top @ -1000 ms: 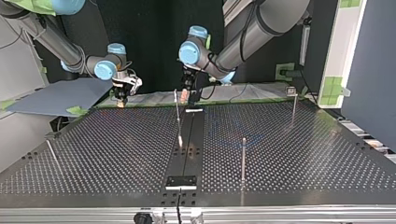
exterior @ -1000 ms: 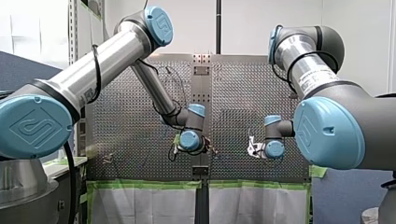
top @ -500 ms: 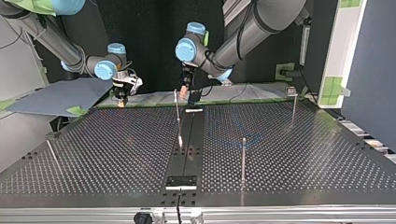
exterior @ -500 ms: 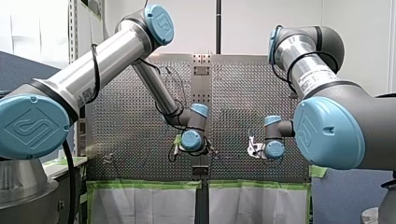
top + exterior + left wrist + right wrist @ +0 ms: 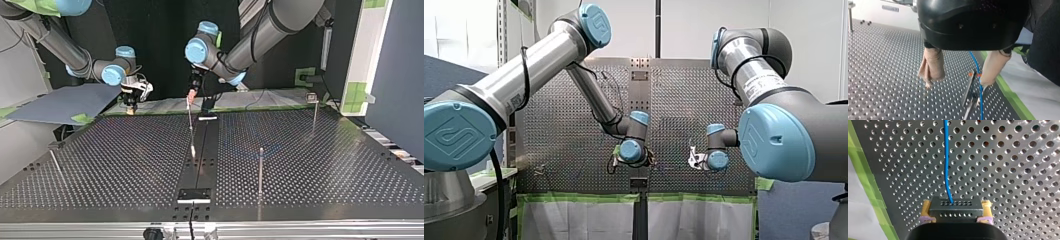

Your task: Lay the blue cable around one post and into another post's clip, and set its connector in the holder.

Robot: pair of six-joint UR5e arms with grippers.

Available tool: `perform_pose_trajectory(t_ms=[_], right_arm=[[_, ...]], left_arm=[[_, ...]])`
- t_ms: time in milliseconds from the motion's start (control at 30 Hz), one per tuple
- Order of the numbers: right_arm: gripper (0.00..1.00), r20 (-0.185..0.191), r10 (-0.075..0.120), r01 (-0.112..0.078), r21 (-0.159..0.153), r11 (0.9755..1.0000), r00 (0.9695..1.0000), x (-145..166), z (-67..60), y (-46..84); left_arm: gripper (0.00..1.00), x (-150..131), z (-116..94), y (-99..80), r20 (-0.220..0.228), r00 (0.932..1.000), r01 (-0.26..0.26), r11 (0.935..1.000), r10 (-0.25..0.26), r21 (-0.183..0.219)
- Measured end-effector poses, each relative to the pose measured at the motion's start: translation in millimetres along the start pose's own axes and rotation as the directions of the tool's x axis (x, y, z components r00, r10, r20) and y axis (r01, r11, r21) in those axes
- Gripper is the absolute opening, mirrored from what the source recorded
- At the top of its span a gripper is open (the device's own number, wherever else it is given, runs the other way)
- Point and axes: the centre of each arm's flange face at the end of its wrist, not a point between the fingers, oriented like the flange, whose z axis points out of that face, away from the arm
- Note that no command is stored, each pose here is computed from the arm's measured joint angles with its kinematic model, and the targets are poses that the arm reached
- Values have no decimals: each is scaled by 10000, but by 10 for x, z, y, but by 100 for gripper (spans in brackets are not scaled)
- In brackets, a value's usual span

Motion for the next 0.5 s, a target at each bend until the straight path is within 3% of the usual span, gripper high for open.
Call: perform_pose_trajectory(t_ms=[267,500], right_arm=[[38,-4,0,0,2,10000,10000,2,1,-2],[38,-6,0,0,3,10000,10000,3,2,-2]], left_arm=[[100,1,-40,-145,52,10000,-28,9971,24,766],[100,1,-52,-177,62,10000,-33,9957,27,924]])
